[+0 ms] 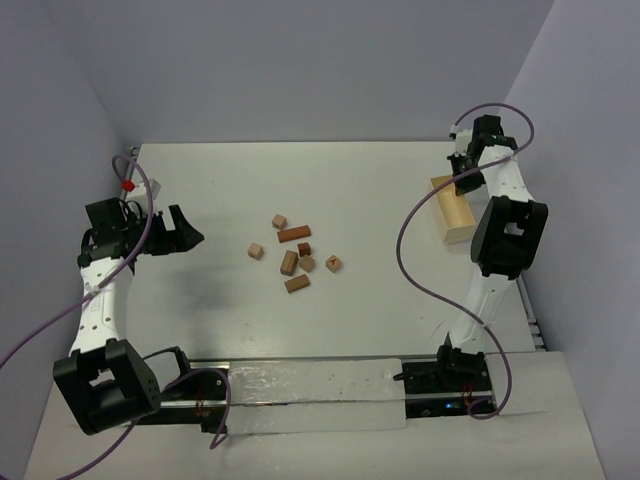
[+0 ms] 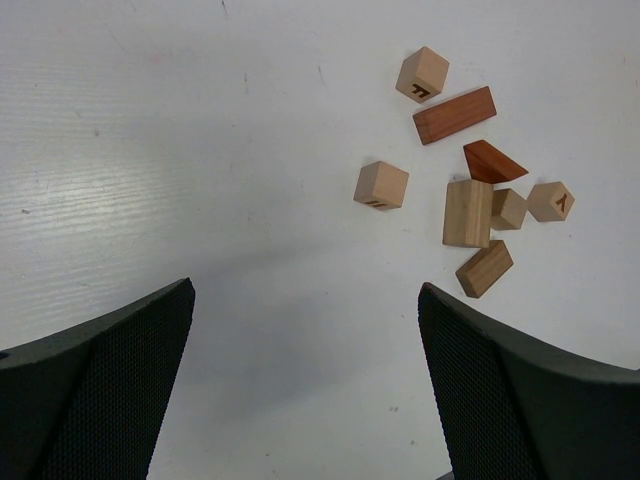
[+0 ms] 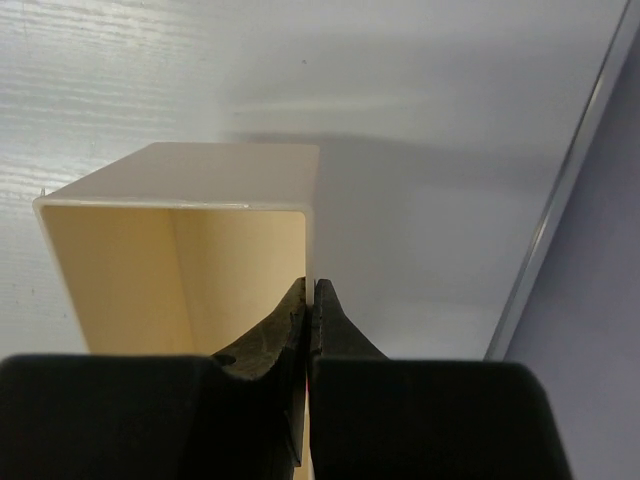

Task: Build the wood block tower

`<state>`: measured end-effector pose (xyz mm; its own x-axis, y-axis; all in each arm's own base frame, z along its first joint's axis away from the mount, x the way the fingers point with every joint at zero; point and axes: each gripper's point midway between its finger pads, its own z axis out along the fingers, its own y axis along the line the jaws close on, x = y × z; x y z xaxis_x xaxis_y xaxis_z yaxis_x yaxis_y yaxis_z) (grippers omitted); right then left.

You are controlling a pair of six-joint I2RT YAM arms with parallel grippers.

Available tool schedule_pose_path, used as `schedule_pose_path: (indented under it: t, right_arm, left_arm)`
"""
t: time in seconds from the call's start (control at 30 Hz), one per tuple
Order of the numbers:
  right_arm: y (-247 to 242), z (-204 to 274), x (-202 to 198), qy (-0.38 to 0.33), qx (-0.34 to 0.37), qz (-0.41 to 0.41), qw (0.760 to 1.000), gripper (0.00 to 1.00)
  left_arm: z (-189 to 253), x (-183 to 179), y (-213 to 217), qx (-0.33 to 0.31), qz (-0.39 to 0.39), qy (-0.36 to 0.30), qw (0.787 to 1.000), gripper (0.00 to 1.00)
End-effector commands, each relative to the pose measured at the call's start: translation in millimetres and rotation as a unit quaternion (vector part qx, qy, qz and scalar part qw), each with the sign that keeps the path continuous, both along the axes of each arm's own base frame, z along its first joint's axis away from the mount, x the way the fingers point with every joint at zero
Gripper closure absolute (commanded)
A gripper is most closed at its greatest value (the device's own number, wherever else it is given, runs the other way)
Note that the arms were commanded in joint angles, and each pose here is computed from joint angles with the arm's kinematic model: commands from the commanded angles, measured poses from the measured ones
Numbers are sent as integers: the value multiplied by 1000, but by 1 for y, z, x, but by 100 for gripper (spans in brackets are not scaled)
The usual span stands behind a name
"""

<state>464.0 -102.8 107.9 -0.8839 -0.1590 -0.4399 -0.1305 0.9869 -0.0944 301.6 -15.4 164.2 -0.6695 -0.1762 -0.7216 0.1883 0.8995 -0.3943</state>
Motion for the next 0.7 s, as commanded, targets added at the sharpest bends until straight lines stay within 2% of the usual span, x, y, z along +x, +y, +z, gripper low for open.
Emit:
schedule_pose_path:
  t: [0.0,0.23,0.67]
  right_arm:
    - [2,9,28,-34,20,-19,999,100]
    - [-2,-13,44,-30,35,-52,998,100]
    - [-4,-39,41,-14,45,-65,997,97]
  left_arm:
    - [6,7,0,5,-11,-23,1000,1]
    - [5,7,1,10,-8,-24,1000,1]
    - [3,8,2,8,-5,-18,1000,1]
